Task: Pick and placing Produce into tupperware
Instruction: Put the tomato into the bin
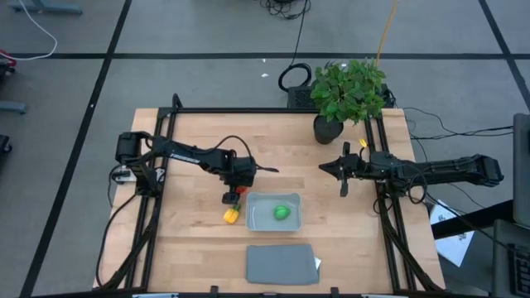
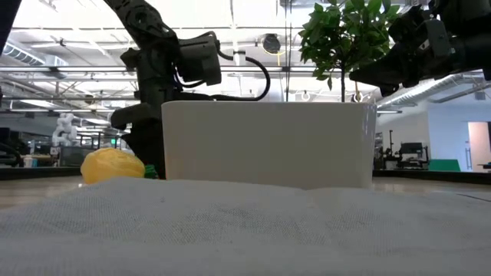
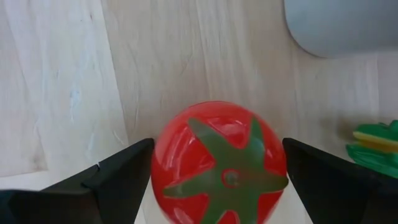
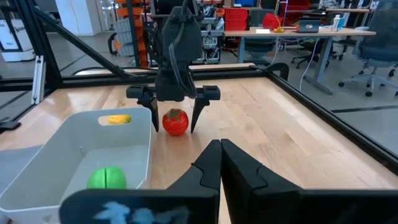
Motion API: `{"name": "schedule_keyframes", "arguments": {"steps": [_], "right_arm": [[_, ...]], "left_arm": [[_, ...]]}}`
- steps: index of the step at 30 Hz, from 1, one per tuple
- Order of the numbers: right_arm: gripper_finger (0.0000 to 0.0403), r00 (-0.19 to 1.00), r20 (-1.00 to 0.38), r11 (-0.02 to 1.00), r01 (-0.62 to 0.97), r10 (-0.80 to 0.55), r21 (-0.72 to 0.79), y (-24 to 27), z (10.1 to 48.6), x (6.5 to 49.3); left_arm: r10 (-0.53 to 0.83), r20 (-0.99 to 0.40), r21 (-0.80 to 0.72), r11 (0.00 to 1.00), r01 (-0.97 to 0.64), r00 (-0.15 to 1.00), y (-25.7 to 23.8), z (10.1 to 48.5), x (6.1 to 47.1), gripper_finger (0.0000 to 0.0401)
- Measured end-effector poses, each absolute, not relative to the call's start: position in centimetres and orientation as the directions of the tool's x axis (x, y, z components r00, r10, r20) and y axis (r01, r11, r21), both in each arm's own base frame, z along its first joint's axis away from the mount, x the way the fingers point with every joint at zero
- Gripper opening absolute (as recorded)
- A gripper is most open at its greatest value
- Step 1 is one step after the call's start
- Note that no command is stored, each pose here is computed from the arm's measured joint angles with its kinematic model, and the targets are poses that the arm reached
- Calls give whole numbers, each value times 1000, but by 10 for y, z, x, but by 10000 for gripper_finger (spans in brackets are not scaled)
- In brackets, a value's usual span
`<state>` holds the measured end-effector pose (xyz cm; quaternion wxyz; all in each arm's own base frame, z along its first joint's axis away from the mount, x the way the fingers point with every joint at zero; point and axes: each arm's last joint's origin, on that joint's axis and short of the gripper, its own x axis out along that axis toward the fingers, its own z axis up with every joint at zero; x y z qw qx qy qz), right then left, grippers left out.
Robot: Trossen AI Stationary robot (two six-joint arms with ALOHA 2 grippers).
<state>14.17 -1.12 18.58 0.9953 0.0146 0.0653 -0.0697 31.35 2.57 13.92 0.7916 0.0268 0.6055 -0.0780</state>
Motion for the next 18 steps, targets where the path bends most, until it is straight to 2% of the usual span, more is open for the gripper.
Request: {"name": "schedule_keyframes", "arguments": {"steps": [5,15,18], "right_arm": [[0,982,-132,990,140,-137,13,-11,186,142],[0,982,-132,990,140,-137,12,-11,186,142],[0,982,-132,990,140,-137,12,-11,186,142]], "left_arm": [[-71,-964,-33,988,150,255,26,139,314,354],[-58,-966,-26,991,128,252,27,139,314,251],[-59,-967,-27,991,129,248,26,139,313,240]]}}
